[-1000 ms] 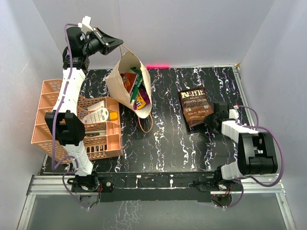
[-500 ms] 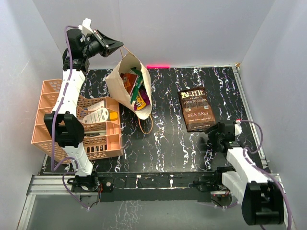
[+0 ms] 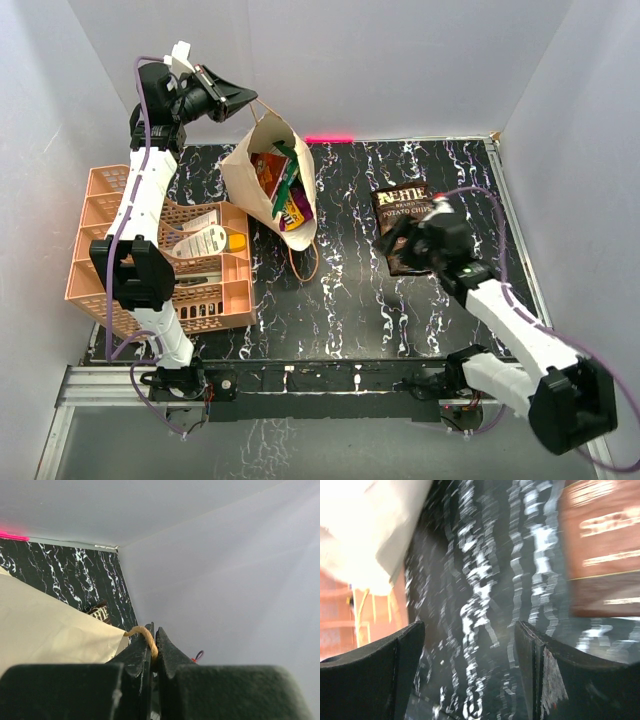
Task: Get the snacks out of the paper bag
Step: Place the snack at the center of the board, then take out the snack from the paper bag.
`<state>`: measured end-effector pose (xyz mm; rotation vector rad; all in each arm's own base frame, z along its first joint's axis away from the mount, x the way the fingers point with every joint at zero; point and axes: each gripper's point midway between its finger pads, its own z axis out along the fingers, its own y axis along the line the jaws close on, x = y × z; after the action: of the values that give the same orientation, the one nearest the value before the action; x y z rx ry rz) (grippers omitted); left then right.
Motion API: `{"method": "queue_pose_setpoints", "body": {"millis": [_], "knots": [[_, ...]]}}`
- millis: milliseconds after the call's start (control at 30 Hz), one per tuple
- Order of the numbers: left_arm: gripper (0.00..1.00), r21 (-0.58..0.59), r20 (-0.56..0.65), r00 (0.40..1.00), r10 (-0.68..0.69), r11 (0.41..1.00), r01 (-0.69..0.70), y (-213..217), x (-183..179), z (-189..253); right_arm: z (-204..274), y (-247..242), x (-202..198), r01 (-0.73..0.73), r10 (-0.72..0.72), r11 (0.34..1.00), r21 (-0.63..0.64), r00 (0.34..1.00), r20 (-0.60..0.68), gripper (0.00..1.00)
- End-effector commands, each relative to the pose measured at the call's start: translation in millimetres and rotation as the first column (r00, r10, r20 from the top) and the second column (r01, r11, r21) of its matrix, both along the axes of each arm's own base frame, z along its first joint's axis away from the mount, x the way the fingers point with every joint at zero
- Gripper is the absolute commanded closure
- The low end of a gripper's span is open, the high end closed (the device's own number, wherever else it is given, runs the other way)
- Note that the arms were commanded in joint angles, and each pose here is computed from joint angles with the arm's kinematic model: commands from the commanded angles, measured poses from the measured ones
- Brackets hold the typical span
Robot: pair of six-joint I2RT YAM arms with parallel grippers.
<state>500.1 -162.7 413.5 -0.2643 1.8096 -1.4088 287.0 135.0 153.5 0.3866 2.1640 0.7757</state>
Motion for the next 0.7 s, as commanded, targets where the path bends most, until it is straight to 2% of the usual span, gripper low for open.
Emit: {"method": "queue_pose_setpoints", "body": {"millis": [0,167,333,467,667], "knots": [[1.00,-0.016,0.079,0.997,0.002,1.000,-0.001,6,-25,39,70,92,-1,-0.167,0.155,0.985,0.052,0.971,0.181,0.27],[1.00,-0.020,0.075,0.997,0.010,1.000,-0.008,6,-25,37,109,174,2,-0.235,0.225,0.972,0.011,0.941,0.253,0.30],[1.00,-0.019,0.068,0.998,-0.001,1.000,0.002,5,-28,34,147,215,21,-0.250,0.218,0.967,0.046,0.909,0.355,0.39],[1.00,-0.020,0.067,0.998,-0.005,1.000,0.006,5,-30,34,158,231,43,-0.219,0.184,0.974,0.052,0.909,0.375,0.55],[1.00,-0.022,0.071,0.997,-0.012,1.000,0.014,4,-32,36,147,234,80,-0.059,0.045,0.998,0.029,0.932,0.359,0.63]]}}
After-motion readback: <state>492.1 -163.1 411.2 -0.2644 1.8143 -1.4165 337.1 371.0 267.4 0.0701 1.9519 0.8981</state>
